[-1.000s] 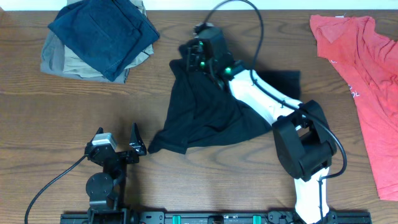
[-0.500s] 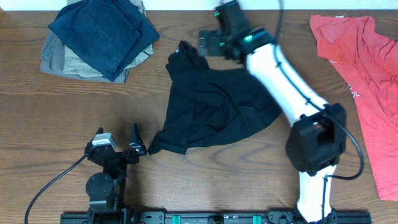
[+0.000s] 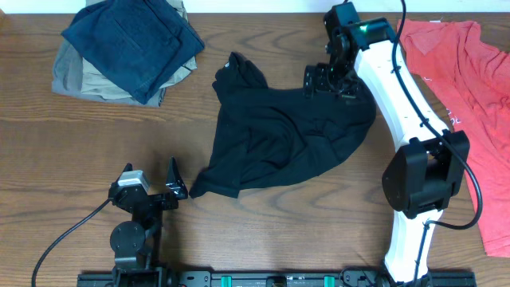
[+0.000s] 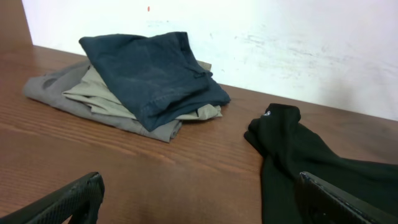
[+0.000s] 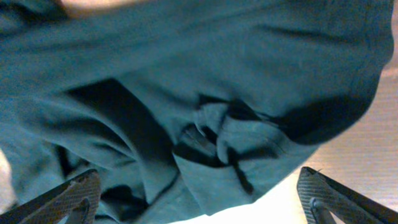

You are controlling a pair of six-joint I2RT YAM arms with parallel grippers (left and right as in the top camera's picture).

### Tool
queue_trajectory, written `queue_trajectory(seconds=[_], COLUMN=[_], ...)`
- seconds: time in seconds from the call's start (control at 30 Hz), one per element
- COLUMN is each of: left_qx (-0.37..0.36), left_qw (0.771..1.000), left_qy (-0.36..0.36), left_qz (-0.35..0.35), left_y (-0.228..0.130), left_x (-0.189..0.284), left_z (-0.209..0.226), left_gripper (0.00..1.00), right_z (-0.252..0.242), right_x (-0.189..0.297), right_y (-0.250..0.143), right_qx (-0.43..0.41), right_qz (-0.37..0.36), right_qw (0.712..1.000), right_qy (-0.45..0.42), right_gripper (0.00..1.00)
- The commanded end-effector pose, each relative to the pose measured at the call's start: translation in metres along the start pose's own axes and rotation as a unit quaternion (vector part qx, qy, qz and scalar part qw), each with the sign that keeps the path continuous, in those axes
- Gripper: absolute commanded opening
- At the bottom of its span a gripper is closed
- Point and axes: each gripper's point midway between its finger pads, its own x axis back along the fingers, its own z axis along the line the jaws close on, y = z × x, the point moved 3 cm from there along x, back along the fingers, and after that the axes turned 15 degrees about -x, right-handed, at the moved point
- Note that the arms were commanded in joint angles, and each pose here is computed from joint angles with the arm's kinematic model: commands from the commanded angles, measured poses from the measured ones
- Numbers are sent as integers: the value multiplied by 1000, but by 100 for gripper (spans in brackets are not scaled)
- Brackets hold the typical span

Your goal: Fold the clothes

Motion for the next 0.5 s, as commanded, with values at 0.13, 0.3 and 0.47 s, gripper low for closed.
queue_trajectory(seconds=[0.13, 0.3, 0.47], left_qx=[-3, -3, -3], left_qw=[1000, 1000, 1000], left_qy=[9, 9, 9], left_qz=[25, 25, 25], left_y=[-15, -15, -15], left_x=[-1, -1, -1], left_z=[2, 2, 2], left_gripper=[98, 98, 98], right_z=[-6, 1, 0], right_x=[-30, -65, -83], right_y=[-20, -29, -32], right_qx=[35, 27, 0], right_qz=[17, 14, 9], right_qw=[999, 999, 1000], right_qy=[-22, -11, -7], right_gripper=[76, 65, 62])
